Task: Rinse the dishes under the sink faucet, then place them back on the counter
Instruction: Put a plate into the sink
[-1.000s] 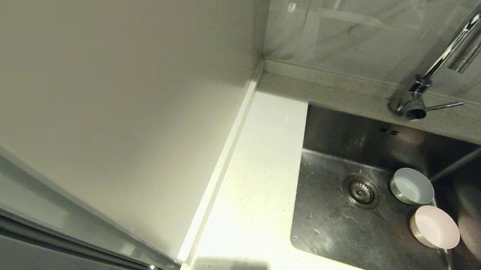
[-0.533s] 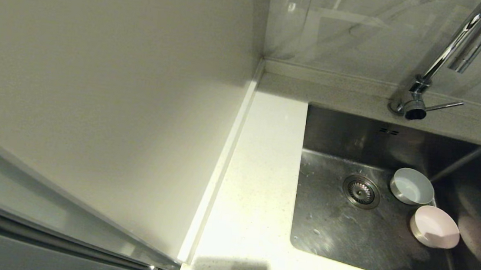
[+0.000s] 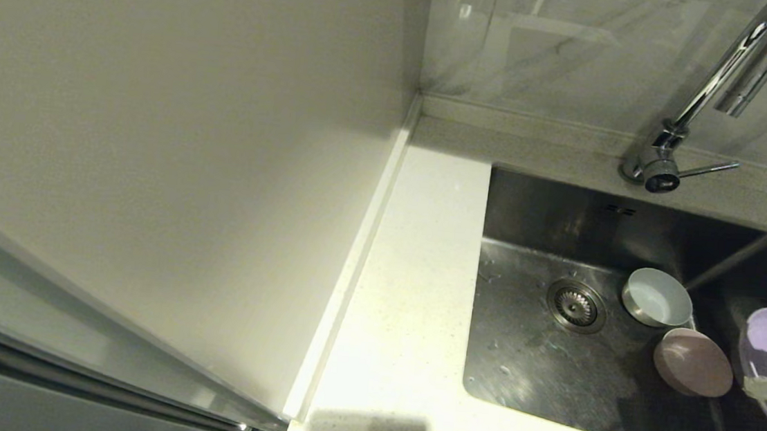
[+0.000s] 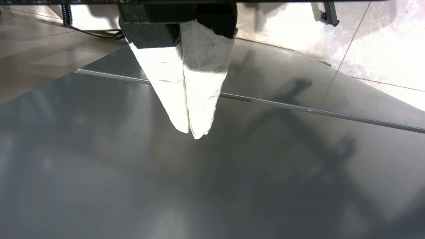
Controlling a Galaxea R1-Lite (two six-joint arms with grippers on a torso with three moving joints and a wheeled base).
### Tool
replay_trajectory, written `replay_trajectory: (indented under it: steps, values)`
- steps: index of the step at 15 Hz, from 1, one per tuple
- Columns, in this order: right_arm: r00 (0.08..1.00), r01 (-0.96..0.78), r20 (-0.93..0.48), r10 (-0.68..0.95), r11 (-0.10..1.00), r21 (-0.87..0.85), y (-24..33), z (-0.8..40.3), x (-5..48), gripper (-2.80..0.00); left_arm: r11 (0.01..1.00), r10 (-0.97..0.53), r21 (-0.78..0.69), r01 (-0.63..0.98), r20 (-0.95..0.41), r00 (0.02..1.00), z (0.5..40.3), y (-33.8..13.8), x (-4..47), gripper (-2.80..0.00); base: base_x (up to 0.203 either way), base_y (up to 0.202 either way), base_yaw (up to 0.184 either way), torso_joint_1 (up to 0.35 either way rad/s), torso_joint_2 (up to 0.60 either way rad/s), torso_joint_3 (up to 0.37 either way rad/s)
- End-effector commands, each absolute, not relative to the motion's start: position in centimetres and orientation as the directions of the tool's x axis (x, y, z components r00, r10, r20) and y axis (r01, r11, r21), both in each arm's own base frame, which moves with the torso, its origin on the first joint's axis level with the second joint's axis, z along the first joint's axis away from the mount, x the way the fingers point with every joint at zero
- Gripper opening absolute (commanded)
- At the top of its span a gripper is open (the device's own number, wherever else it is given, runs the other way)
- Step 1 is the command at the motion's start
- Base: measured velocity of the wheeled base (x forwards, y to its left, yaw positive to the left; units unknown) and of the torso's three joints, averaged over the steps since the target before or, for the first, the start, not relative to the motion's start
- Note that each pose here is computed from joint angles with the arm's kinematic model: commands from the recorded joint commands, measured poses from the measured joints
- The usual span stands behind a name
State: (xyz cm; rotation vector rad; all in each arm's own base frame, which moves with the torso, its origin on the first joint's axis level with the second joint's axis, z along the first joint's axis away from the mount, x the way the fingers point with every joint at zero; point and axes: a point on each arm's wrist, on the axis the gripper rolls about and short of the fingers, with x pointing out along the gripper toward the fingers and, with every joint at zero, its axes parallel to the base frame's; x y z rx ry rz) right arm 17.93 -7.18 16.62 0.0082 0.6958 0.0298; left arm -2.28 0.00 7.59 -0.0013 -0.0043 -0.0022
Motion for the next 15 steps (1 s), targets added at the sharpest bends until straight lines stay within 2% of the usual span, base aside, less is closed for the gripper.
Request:
replay_trajectory:
  steps: [1, 10, 15]
  values:
    - [0.753, -0.107, -0.651, 0.095, 0.994, 0.022, -5.9, 16.1, 19.1, -2.80, 1.000, -0.003, -0.002, 0.003, 0.002, 1.000, 7.5, 0.0, -2.3, -2.80, 0.000, 0.000, 0.000, 0.000, 0.00, 0.000]
    - [0.720, -0.294, -0.653, 0.235, 0.956, 0.020, -2.4, 15.0, 21.7, -2.80, 1.000, -0.002, -0.002, 0.002, 0.002, 1.000, 7.5, 0.0, -2.3, -2.80, 0.000, 0.000, 0.000, 0.000, 0.00, 0.000]
    - [0.704, -0.428, -0.625, 0.337, 0.904, 0.004, 0.7, 16.1, 23.1, -2.80, 1.000, -0.003, -0.002, 0.003, 0.002, 1.000, 7.5, 0.0, -2.3, -2.80, 0.000, 0.000, 0.000, 0.000, 0.00, 0.000]
